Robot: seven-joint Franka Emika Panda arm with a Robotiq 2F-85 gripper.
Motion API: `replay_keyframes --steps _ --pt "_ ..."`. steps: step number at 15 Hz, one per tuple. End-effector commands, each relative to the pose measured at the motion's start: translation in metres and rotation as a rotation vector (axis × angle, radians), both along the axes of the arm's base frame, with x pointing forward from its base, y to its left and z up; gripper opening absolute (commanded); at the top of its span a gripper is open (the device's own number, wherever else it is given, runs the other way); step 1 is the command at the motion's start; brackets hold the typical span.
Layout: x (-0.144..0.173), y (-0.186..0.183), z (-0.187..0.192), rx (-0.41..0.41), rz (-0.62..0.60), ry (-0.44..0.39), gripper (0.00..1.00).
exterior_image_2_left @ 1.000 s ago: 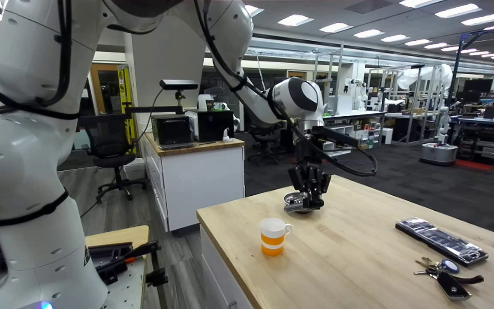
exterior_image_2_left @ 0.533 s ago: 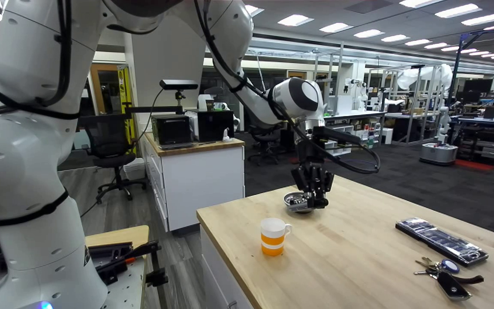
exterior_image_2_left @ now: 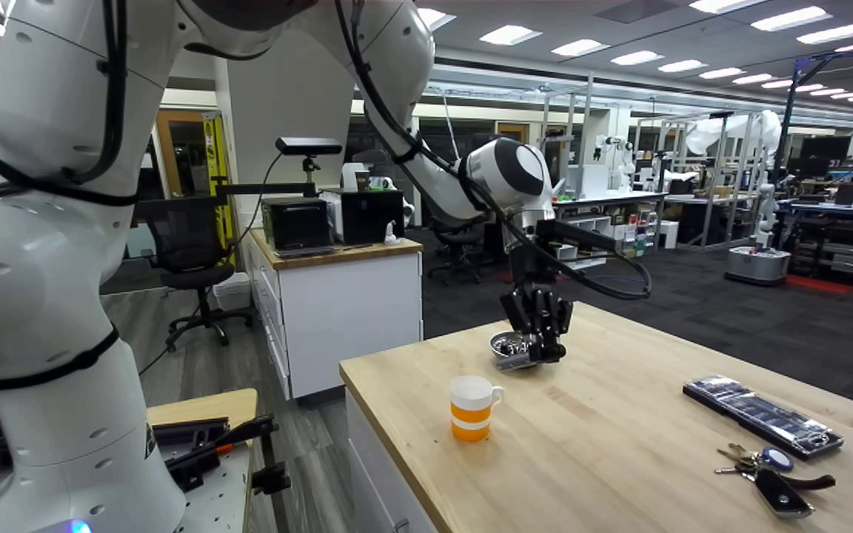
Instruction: Pick up the pen from the table and put it in the cup.
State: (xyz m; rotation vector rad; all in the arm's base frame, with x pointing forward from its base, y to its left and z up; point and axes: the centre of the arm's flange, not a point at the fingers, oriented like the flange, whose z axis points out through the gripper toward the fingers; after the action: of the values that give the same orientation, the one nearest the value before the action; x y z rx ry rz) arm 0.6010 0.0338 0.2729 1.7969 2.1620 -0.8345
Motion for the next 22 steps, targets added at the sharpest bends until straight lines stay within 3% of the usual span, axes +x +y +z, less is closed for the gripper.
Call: replay_keyframes --steps 1,13,22 --pt "-0.014 0.001 0.006 -0.062 -0.007 -0.014 0.07" --pt "-0.041 0.009 -0.005 -0.112 -0.007 0.001 0.07" --pt "-0.051 0.028 -0.014 -0.178 0.061 0.016 0.07"
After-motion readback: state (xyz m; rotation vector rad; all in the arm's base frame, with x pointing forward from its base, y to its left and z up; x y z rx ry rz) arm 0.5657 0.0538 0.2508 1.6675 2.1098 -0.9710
